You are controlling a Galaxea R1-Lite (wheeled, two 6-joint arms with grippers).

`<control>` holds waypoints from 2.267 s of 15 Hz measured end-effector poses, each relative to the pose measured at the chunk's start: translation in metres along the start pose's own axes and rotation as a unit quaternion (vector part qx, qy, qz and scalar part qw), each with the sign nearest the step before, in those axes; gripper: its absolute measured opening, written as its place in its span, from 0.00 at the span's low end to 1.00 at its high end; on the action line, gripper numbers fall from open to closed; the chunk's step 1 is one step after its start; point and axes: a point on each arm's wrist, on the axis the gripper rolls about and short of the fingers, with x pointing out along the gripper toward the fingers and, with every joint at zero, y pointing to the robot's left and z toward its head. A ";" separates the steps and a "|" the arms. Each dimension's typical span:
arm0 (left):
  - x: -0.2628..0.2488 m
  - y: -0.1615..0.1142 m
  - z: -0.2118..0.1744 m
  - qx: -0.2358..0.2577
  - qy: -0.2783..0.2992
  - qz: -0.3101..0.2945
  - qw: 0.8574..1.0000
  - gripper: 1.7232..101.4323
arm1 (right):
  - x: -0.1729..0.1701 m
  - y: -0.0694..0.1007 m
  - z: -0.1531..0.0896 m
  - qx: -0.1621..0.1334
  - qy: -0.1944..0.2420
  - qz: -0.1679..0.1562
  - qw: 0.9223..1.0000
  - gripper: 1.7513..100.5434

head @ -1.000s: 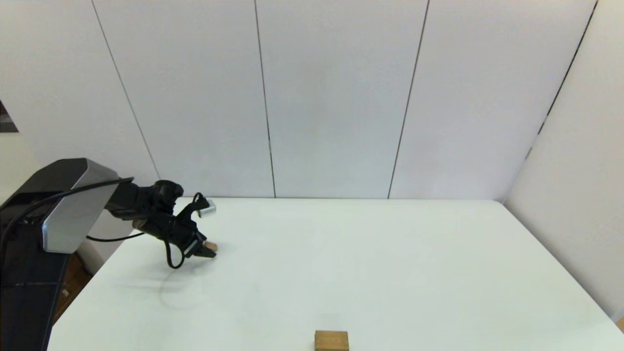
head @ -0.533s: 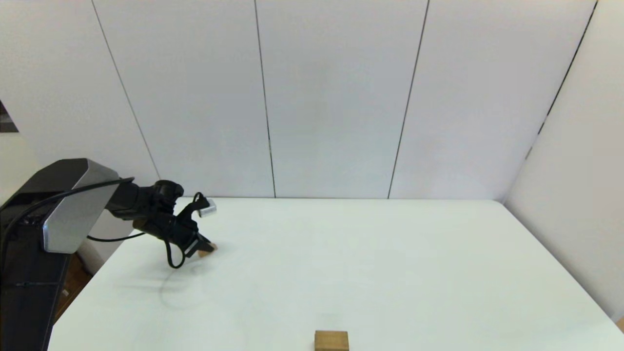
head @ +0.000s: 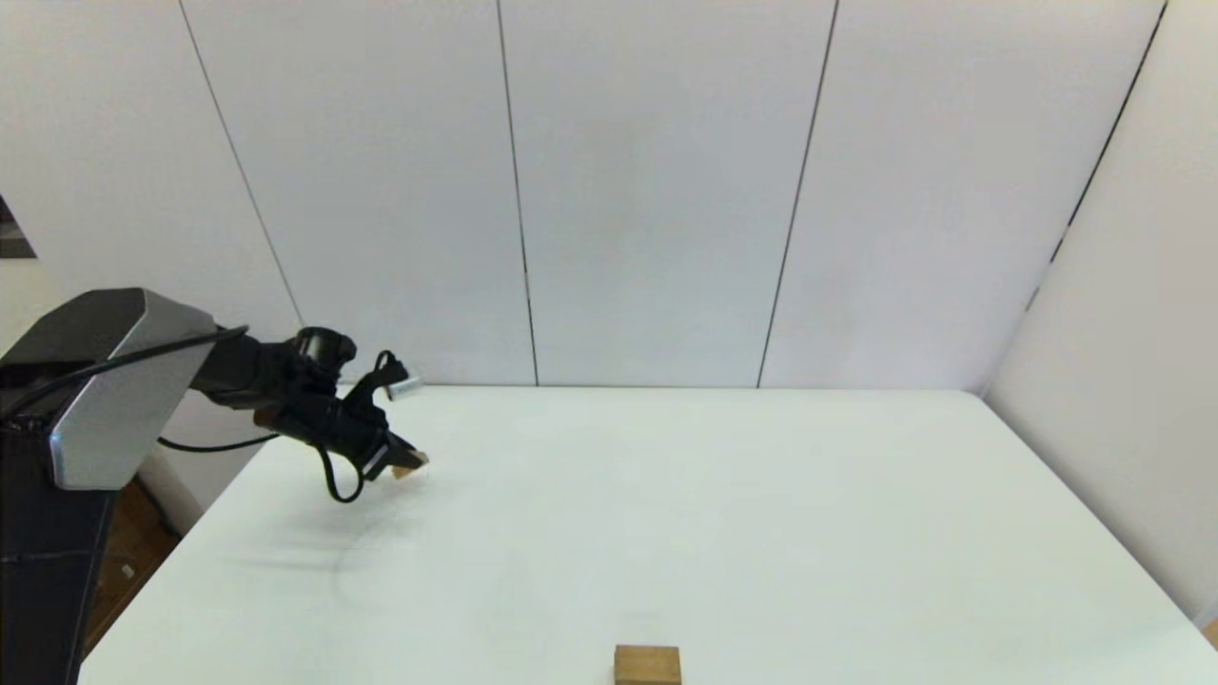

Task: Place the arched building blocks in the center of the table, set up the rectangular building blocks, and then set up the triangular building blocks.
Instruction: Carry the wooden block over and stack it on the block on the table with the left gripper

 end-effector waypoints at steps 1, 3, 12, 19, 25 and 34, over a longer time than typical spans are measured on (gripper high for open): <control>-0.008 -0.006 0.011 0.006 -0.005 -0.001 1.000 0.21 | 0.000 0.000 0.000 0.000 0.000 0.000 1.000 0.97; -0.026 -0.028 0.042 0.032 -0.014 -0.010 0.999 0.21 | 0.000 0.000 0.000 0.000 0.000 0.000 1.000 0.97; -0.028 -0.233 0.169 0.197 -0.015 -0.105 0.975 0.21 | 0.000 0.000 0.000 0.000 0.000 0.000 1.000 0.97; 0.011 -0.312 0.156 0.248 0.028 -0.149 0.957 0.21 | 0.000 0.000 0.000 0.000 0.000 0.000 1.000 0.97; 0.035 -0.328 0.120 0.261 0.043 -0.157 0.951 0.21 | 0.000 0.000 0.000 0.000 0.000 0.000 1.000 0.97; 0.044 -0.353 0.094 0.290 0.047 -0.162 0.942 0.21 | 0.000 0.000 0.000 0.000 0.000 0.000 1.000 0.97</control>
